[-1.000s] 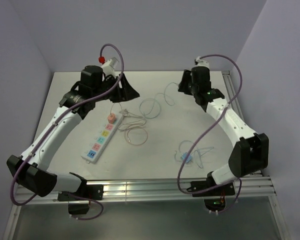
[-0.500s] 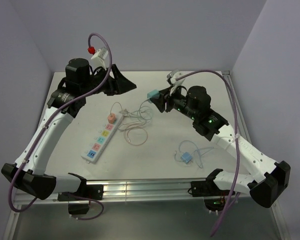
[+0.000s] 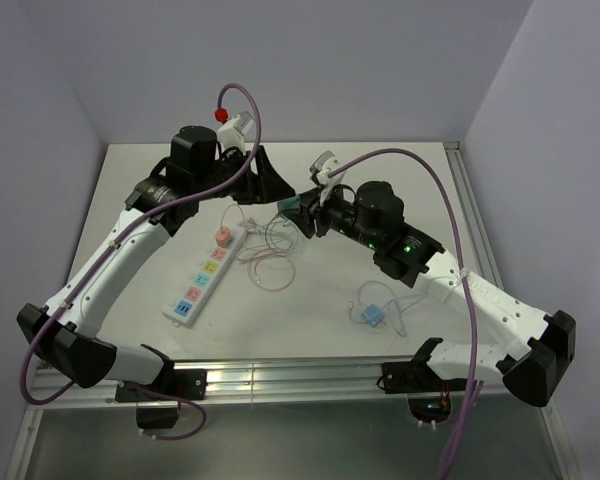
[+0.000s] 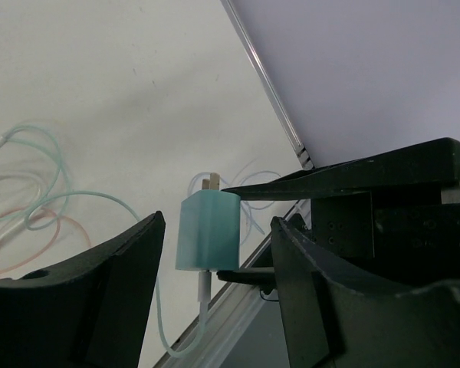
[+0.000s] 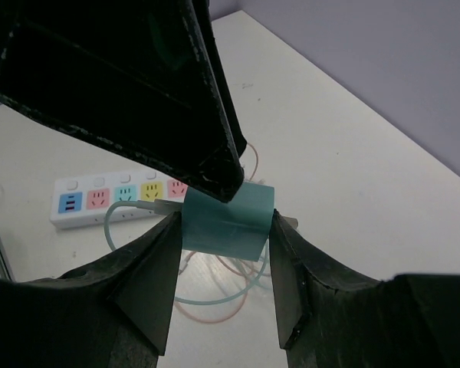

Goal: Insert the plug

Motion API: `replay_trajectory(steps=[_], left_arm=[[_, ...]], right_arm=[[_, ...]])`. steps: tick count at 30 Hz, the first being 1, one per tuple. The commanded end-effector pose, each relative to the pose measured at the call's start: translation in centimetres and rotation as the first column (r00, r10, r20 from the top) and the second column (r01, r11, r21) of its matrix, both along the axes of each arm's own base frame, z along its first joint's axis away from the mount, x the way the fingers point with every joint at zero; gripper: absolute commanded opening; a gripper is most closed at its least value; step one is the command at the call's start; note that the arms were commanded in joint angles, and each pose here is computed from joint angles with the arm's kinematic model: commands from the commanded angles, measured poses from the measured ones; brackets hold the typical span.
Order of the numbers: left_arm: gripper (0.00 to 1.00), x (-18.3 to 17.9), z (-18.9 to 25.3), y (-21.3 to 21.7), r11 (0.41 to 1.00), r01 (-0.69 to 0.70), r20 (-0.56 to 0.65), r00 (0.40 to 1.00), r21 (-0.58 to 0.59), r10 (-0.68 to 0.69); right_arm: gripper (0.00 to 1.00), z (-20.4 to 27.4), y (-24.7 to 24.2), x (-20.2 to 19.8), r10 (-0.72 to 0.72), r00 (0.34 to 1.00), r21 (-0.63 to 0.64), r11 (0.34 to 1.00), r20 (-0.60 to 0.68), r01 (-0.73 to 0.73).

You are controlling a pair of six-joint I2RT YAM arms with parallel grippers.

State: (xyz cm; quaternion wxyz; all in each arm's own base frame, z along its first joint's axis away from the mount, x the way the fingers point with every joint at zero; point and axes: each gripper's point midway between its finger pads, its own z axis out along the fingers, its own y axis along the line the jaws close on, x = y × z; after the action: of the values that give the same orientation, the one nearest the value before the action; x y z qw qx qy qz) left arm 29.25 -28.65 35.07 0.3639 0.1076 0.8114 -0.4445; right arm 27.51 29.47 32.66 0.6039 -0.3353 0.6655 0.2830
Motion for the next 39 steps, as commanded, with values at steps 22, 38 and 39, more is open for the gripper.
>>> replay_trajectory(steps=[22,38,39], left_arm=[[0.51,-1.2,-2.9,-0.2,0.993,0.019,-0.027,0.999,0.115,-0.016],[0.18,-1.7,-4.9,-0.8,0.985,0.092,-0.094,0.993,0.147,-0.079],[0.06,-1.7,-4.9,-0.8,0.985,0.095,-0.099,0.992,0.141,-0.082]], right_arm=[[0.0,3.5,0.6,0.3,-0.04,0.994,0.034,0.999,0.097,0.037],[0.0,3.4,1.4,0.3,-0.032,0.995,-0.001,0.999,0.09,0.032],[0.0,3.2,1.5,0.5,-0.036,0.996,-0.005,0.999,0.081,0.037]])
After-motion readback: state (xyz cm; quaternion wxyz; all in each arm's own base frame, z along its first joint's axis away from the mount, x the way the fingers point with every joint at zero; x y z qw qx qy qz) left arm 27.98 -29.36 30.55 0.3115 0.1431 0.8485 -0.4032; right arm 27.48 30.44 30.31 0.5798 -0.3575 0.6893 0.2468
